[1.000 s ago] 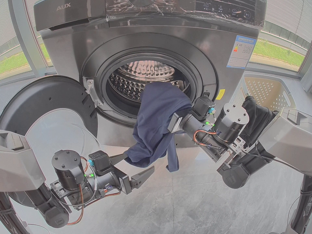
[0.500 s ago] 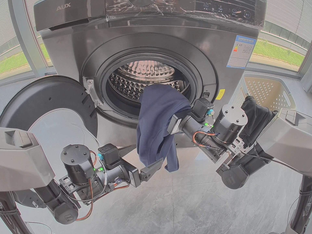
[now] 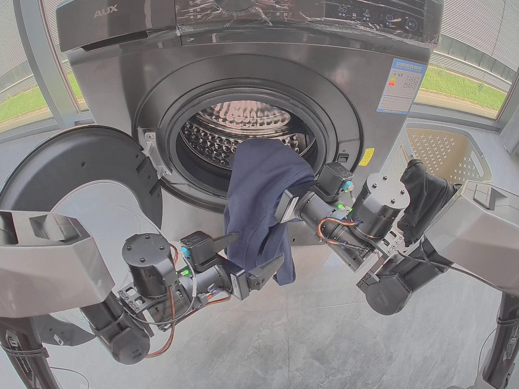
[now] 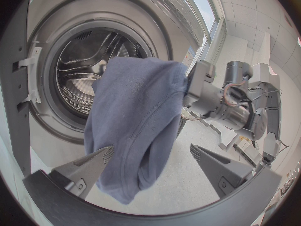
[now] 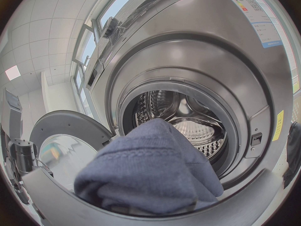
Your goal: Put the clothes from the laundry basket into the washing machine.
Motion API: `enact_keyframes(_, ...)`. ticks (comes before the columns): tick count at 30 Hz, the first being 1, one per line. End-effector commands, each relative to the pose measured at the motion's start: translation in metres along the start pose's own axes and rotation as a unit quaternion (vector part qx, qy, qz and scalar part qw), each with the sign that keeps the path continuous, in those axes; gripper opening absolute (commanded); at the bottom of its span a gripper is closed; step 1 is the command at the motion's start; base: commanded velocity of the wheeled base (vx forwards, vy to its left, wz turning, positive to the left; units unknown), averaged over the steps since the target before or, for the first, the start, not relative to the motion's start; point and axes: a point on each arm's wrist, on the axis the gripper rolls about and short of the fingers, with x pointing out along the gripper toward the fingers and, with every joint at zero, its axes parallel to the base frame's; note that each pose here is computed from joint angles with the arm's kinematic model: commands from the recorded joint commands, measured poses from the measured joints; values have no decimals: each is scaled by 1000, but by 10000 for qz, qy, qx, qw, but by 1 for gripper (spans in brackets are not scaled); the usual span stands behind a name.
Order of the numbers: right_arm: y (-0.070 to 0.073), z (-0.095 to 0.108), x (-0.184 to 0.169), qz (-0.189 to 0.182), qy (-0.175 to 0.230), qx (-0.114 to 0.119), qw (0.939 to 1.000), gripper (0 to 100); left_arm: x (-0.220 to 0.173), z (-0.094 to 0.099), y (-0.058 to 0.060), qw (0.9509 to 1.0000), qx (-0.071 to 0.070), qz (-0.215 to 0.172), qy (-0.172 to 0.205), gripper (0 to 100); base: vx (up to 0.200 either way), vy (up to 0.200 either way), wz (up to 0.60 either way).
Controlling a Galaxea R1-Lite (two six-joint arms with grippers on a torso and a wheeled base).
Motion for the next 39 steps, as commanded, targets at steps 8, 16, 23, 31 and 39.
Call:
enact_keyframes(8,21,-4,-11,162,171,98,9997,0,62,-27,25,9996,15,173,-238,100,0,0,0)
enact_keyframes(16,34,2,-22,202,227,172,9994,0,77,-33,51,9978,126,519,-382,100,0,0,0)
enact_keyframes(23,36,2,-22,231,232,195,9993,0,82,-29,58,9961,129,682,-543,100,0,0,0)
enact_keyframes(31,35,2,-24,198,244,243,9992,0,85,-26,58,9953,112,704,-648,0,0,0,0)
enact_keyframes(39,17,16,-27,-18,125,241,9996,0,78,-3,57,9921,82,844,-927,0,0,0,0)
